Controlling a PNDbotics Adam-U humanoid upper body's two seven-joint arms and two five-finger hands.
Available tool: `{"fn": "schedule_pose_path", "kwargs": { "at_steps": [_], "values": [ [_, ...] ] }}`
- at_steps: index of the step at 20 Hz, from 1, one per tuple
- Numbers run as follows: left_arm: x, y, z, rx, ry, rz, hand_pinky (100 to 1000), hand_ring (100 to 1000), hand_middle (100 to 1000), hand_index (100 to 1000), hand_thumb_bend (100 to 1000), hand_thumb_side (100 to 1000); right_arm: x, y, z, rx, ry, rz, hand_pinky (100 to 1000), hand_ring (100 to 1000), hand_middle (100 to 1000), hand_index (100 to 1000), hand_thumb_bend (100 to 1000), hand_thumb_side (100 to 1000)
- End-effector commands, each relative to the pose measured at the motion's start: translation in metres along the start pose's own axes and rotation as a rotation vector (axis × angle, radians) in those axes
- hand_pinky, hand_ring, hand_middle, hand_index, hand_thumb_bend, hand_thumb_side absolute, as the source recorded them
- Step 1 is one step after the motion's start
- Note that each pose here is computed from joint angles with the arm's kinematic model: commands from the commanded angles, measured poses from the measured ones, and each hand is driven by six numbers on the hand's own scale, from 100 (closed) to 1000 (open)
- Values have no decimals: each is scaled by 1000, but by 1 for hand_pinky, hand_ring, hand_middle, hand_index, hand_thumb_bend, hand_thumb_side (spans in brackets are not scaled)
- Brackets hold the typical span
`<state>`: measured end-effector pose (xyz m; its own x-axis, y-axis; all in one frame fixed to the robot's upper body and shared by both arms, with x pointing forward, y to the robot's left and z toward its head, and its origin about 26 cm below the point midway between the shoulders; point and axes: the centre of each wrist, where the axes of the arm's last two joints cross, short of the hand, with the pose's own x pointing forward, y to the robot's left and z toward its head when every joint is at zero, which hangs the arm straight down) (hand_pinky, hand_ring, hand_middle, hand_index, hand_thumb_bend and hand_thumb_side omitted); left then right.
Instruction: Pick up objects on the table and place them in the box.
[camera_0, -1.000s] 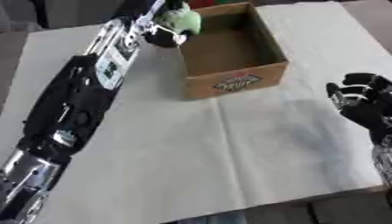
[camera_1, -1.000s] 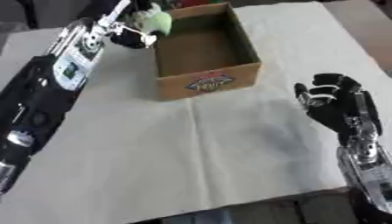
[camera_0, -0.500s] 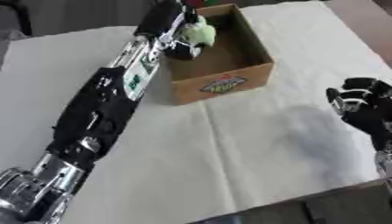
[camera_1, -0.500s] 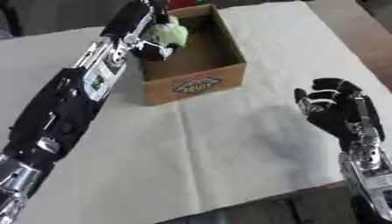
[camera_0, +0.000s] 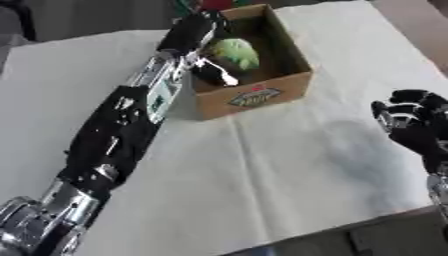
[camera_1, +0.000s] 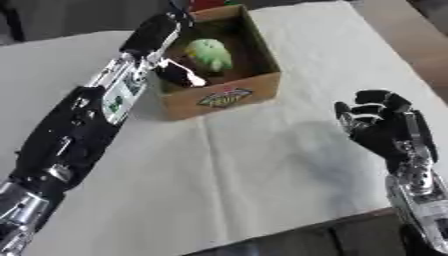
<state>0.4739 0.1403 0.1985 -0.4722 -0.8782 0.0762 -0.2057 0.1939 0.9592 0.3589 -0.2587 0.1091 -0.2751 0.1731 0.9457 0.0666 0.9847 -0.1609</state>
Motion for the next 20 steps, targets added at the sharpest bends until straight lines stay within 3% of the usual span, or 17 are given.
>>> {"fn": "schedule_pose_path", "kwargs": {
  "at_steps": [1,3,8,14,20],
  "values": [
    [4,20,-2,48,-40,32,731,710,668,727,839,434,5,-4,-2,-12,-21,8,576,617,594,642,379,100],
    [6,31,-1,88,-59,55,719,688,642,712,717,417,4,-6,-1,-19,-17,8,576,617,594,642,379,100],
    [2,56,14,186,-75,109,697,665,611,686,606,388,2,-9,0,-41,-14,6,576,617,594,642,381,100],
    [-33,64,56,295,63,190,675,653,597,662,513,347,1,-16,1,-77,-14,8,576,617,595,643,383,100],
    [-41,54,95,408,207,353,671,653,597,656,493,350,4,-19,0,-99,-26,3,576,617,595,644,385,100]
  ]
}}
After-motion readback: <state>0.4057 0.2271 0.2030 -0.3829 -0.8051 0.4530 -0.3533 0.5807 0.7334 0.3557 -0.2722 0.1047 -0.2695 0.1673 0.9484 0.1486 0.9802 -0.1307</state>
